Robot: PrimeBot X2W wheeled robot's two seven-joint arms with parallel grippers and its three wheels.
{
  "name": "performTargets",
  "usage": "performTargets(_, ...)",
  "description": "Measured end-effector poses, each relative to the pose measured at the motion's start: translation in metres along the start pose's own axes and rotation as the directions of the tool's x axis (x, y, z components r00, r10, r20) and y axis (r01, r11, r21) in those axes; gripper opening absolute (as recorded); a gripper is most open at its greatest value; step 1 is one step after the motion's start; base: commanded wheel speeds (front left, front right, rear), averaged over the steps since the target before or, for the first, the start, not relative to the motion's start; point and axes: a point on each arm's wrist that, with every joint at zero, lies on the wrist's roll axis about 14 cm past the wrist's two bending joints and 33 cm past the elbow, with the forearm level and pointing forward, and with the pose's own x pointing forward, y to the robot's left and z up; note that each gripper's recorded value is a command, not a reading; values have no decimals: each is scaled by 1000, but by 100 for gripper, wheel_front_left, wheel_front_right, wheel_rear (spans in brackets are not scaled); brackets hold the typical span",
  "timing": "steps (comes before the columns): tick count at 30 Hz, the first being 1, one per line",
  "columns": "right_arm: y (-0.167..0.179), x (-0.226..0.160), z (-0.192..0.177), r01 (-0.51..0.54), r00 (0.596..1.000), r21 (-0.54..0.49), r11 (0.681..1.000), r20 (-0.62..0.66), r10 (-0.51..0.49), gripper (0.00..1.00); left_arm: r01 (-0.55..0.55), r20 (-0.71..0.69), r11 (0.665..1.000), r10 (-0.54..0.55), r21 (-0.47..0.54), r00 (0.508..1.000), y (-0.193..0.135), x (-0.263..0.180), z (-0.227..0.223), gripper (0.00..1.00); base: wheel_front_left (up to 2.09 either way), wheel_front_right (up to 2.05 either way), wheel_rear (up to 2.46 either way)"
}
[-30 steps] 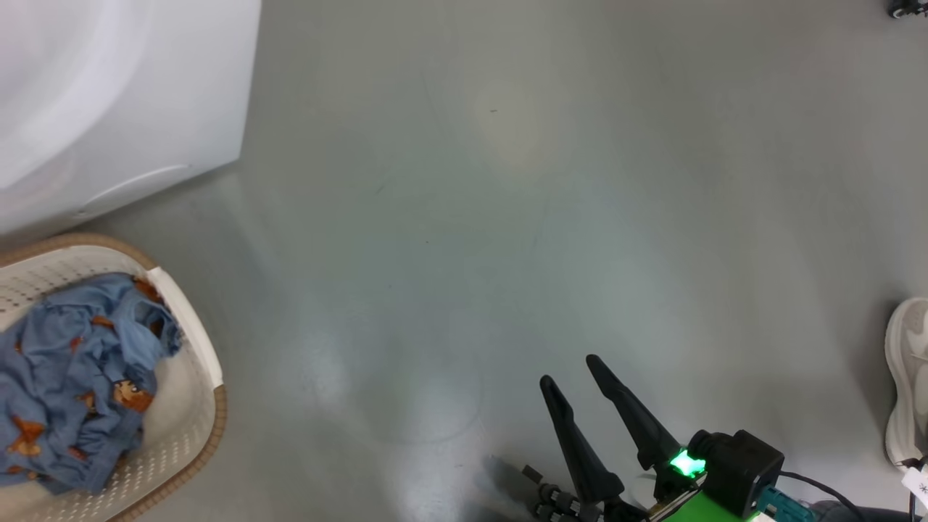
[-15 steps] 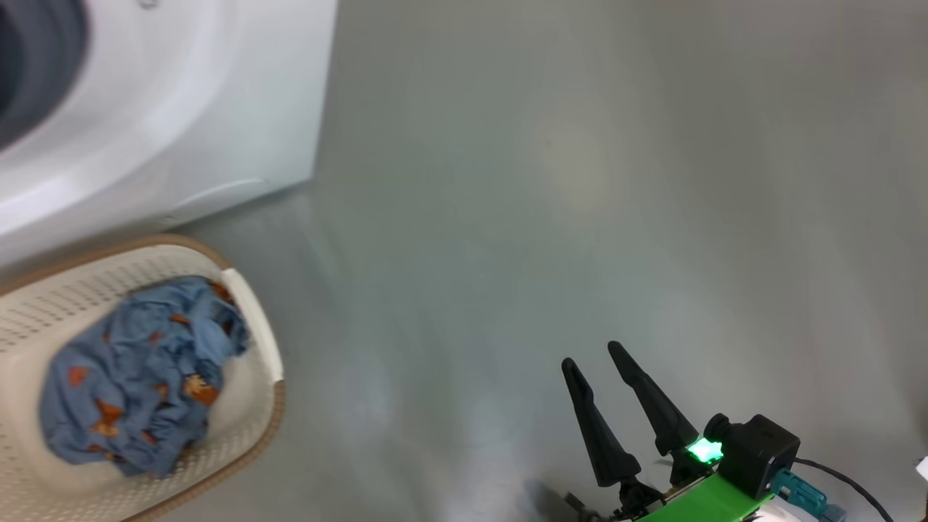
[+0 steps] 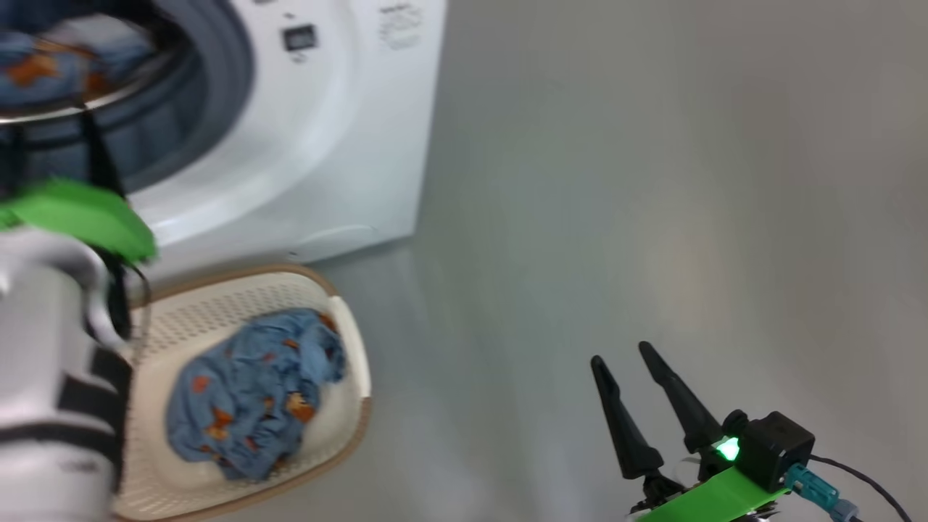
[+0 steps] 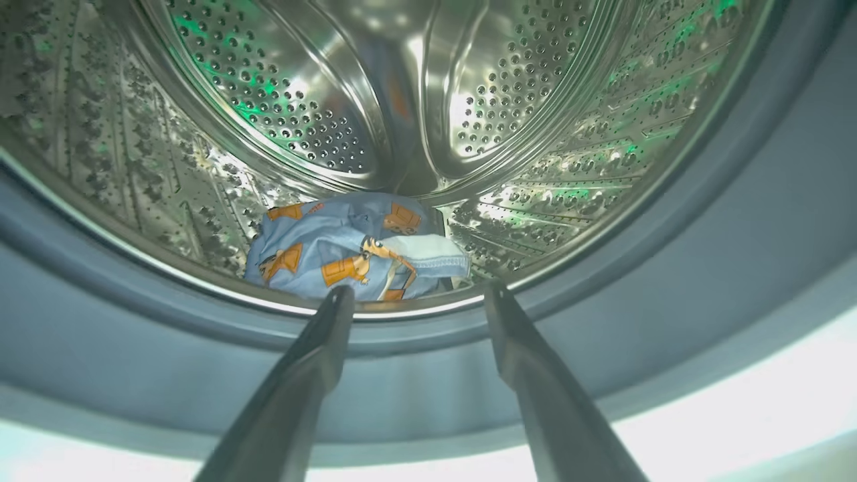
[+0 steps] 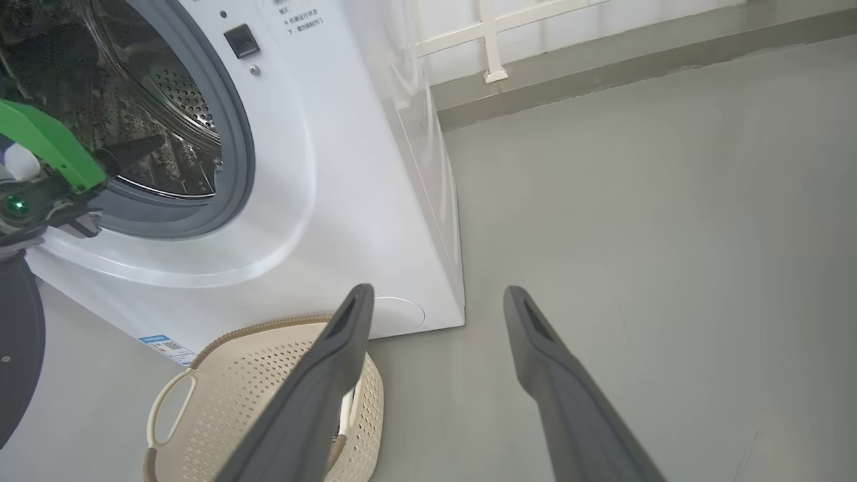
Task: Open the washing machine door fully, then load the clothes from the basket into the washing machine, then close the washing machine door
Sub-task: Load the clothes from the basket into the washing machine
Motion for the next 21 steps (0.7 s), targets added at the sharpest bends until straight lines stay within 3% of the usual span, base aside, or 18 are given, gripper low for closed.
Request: performTargets(21, 50, 2, 30, -177, 978, -43, 983, 101, 181, 100, -137, 137, 990, 141, -41, 980, 56, -165, 24, 100, 0, 0, 0)
